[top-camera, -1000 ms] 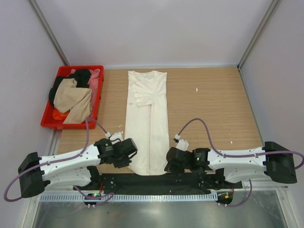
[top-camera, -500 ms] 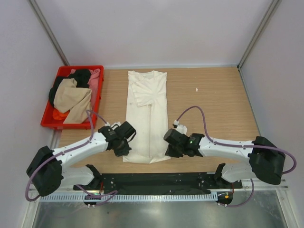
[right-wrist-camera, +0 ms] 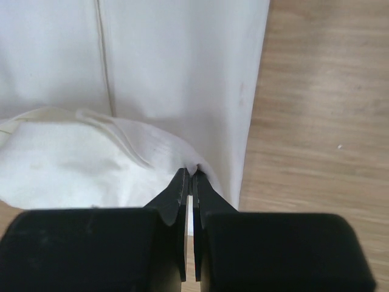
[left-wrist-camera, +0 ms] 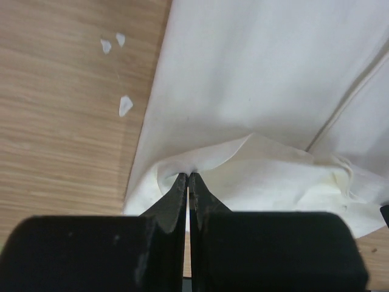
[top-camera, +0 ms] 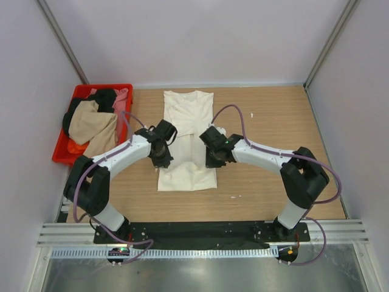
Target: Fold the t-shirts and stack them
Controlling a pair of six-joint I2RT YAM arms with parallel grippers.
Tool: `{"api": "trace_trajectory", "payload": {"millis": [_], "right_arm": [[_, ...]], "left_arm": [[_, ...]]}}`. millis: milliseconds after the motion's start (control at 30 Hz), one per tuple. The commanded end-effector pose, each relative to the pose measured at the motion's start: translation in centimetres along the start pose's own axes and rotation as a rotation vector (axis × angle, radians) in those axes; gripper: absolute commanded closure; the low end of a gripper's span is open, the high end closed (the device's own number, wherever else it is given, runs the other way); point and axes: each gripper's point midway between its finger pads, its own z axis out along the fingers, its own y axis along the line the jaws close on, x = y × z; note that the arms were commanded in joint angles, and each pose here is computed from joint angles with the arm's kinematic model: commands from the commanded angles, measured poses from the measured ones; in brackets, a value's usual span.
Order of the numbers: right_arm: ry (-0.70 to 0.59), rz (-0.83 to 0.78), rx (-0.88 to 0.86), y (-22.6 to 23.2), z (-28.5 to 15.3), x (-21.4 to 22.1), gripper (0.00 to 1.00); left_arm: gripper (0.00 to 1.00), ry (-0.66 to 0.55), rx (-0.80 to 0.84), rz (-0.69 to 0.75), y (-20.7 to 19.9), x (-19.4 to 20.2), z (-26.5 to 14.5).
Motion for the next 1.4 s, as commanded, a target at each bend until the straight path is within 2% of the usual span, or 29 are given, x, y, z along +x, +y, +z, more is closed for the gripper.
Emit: {"api": "trace_trajectory", "payload": {"millis": [0,167,333,533,767,1167,1367], "right_arm": [[-0.023,-0.097,0.022,0.1,-0.2,-3.5,0.99],[-0.027,-0.109,0.077,-1.2,1.0,-6.5,0.99],[-0.062,-0.087,0.059,-1.5,1.1,-10.1,0.99],[-0.095,-0.077,0.042,-2.2,1.7,-13.2,0.99],[-0.176,-0.087,-0.027,-0.9,2.3,-17.5,0.99],[-0.159,-0.075,-0.045,-1.1,4.6,-19.2,0.99],[-0.166,-0.078,-0.051,-1.1,5.1,-20.1,0.98]], "left_arm": [[1.00,-0.059,0.048,0.041,-2.0,-3.7,-0.7],[1.00,-0.080,0.032,0.014,-2.0,-7.4,0.0],[1.00,-0.077,0.039,-0.016,-2.6,-10.5,0.8],[1.00,-0.082,0.071,-0.027,-3.6,-12.9,1.6],[1.00,-0.084,0.081,-0.057,-4.1,-15.6,2.8],[1.00,-0.111,0.098,-0.092,-4.2,-18.6,4.4],[1.00,-0.087,0.101,-0.098,-4.4,-19.1,5.6]]}}
